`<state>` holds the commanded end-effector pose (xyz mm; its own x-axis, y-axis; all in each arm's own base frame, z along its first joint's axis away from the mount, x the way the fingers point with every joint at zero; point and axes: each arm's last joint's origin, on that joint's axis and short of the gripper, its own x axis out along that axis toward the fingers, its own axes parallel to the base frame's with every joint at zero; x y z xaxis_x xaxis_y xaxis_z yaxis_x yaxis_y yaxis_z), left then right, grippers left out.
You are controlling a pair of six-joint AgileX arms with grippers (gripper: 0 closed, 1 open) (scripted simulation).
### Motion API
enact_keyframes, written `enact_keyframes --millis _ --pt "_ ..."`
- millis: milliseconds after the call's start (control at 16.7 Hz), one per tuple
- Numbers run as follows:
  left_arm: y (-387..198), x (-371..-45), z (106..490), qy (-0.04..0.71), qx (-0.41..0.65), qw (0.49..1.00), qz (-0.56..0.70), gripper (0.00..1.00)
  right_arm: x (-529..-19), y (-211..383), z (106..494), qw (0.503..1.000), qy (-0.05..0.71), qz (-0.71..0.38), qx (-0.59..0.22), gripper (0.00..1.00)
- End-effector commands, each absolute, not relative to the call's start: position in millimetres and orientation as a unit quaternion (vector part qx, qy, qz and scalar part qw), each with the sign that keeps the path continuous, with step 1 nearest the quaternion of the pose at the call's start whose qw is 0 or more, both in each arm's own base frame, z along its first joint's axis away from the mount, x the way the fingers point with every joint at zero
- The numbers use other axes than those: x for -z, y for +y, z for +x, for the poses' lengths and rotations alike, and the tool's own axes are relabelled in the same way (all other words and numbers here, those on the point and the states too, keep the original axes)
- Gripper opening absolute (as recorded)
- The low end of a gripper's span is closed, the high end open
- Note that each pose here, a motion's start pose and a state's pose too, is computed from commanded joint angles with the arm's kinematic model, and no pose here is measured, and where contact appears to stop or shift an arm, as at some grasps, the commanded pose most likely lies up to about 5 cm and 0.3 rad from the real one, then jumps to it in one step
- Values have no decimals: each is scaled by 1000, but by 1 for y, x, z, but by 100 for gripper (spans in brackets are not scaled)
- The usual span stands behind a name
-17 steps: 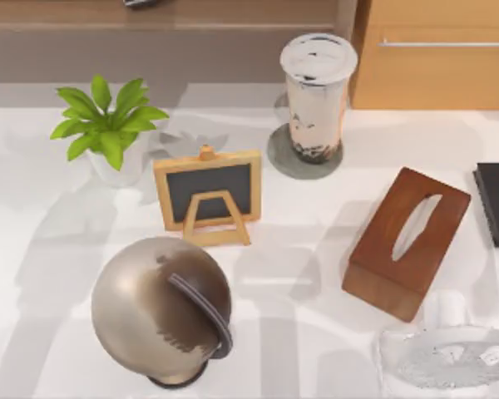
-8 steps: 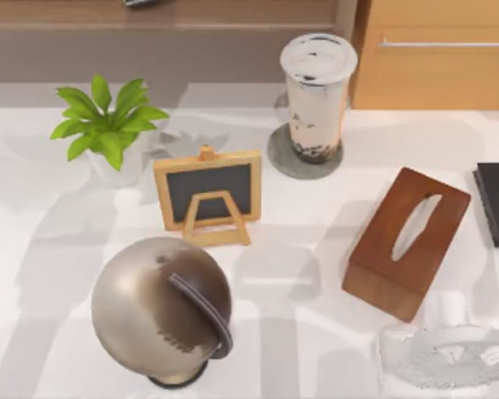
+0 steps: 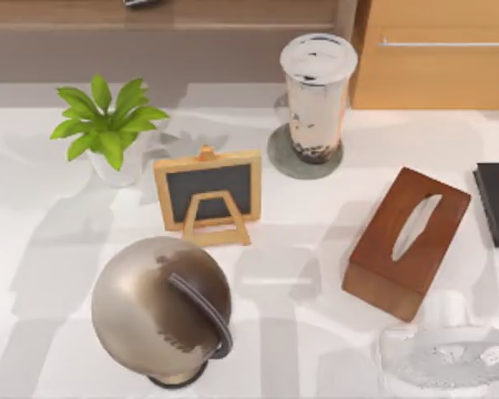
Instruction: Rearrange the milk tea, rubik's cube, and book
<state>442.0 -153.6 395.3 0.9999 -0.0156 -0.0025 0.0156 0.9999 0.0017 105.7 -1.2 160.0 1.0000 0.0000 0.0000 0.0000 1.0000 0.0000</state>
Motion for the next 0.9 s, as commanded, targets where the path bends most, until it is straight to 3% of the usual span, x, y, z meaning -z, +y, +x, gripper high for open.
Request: enact_keyframes --millis 660,900 --pt "-147 -399 422 -3 6 1000 0 100 -160 -1 106 1000 0 0 0 100" --pt "-121 -416 382 -14 14 1000 -1 100 -160 -1 106 1000 0 0 0 100"
